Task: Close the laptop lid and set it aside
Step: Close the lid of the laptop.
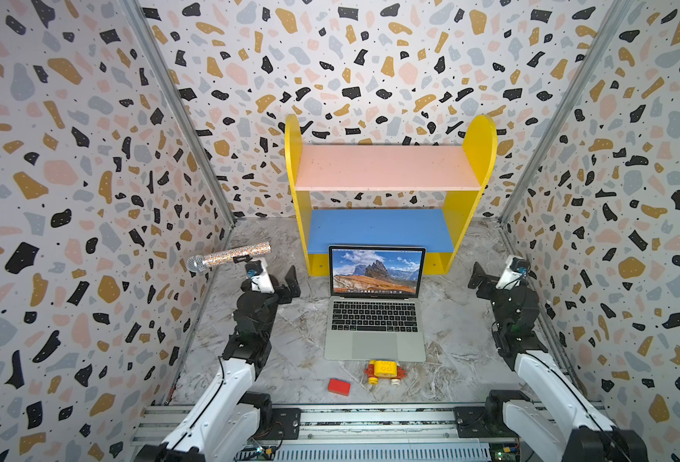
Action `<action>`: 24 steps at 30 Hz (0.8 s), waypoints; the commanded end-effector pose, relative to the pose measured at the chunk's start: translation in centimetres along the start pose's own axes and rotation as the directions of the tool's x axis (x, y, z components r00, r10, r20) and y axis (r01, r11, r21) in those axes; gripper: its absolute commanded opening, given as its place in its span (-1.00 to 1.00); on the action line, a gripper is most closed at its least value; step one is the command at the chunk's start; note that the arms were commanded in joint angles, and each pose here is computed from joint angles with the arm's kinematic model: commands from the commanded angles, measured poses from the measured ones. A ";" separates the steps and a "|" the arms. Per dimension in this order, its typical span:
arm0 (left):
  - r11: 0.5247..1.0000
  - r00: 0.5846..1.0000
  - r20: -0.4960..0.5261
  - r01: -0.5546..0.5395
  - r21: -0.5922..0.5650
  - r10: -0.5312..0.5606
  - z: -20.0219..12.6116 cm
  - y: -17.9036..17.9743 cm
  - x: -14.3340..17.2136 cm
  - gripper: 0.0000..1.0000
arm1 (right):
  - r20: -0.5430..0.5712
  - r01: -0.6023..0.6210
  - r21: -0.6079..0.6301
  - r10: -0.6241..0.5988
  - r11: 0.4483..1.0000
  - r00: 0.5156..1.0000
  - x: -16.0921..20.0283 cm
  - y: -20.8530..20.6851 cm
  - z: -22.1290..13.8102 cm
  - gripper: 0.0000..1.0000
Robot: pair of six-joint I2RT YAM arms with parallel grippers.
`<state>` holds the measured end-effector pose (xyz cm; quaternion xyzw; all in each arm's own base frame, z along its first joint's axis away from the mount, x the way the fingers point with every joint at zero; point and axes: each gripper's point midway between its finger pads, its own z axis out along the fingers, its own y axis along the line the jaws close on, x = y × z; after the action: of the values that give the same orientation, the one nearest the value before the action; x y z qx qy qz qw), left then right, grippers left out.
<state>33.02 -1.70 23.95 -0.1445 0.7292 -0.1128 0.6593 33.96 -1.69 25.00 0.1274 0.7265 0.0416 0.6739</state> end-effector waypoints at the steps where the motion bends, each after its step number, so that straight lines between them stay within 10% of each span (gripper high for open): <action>1: 0.768 0.833 0.061 0.533 -0.355 -0.550 -2.7 5.8 1.3 0.99 | -0.157 -0.216 0.149 0.238 0.965 0.958 -0.2 -1.2 -2.2 1.00; 12: 0.908 0.871 -0.257 0.405 -0.107 -0.419 -4.4 -2.9 -3.9 0.99 | -0.409 -0.307 -0.234 0.193 0.923 0.892 -4.8 8.2 -4.1 1.00; 24: 0.940 0.891 -0.356 0.330 0.085 -0.281 -5.5 -7.3 -5.8 0.99 | -0.550 -0.264 -0.411 -0.007 0.873 0.835 -5.0 15.3 -3.6 0.89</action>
<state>28.83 -5.40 30.34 -0.2301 0.7929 -0.2711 0.4949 33.40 10.90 33.26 0.0266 0.8360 0.2915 0.4640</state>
